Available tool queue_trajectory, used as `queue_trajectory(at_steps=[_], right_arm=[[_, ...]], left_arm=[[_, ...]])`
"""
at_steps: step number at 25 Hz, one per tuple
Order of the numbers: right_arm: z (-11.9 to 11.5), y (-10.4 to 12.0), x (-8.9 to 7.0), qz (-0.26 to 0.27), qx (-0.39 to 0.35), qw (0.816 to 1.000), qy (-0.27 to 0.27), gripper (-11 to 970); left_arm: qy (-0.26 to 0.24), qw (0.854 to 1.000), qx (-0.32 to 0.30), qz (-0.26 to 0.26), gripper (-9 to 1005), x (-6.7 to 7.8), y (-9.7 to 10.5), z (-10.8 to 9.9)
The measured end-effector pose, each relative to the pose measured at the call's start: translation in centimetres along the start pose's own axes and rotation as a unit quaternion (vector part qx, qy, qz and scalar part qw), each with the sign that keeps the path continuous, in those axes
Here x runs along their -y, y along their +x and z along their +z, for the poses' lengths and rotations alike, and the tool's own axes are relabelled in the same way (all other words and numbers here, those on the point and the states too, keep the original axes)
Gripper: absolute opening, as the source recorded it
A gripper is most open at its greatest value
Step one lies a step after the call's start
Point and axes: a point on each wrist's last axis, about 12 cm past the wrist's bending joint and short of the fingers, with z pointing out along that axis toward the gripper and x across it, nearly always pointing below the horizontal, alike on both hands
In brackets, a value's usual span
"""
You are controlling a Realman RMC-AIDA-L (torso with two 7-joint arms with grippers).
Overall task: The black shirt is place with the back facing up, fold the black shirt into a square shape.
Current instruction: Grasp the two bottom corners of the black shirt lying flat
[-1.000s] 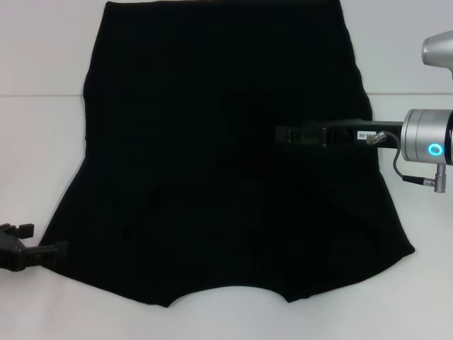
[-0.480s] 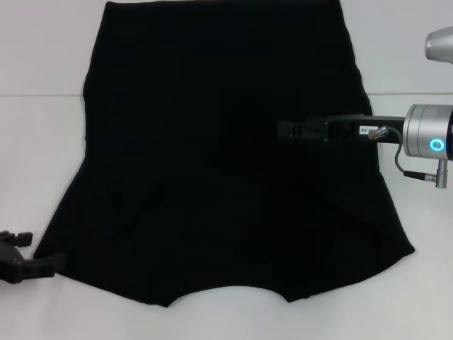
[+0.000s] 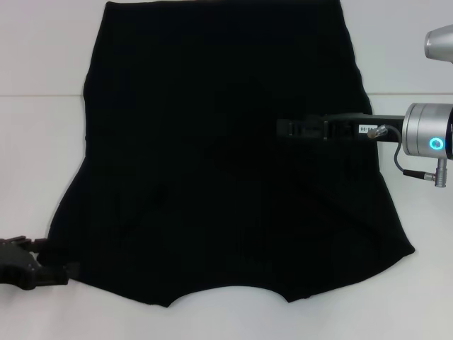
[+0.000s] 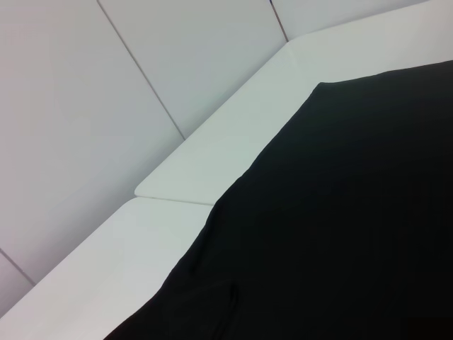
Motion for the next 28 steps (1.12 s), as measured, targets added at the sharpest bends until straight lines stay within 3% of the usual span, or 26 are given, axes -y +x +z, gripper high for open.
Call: queue_trajectory(at_steps=[8,28], right_arm=[[0.0,0.0,0.0,0.001,0.0,1.0,0.0,929],[-0.2,0.3,0.1,0.004,-0.001,1.0,0.0,928]], left_arm=[[0.039,0.999,0.017,0.008,930,0.8,-0.9,-0.3],[0.036,0.999,0.016,0.013,923,0.7,-1.2,-0.1]])
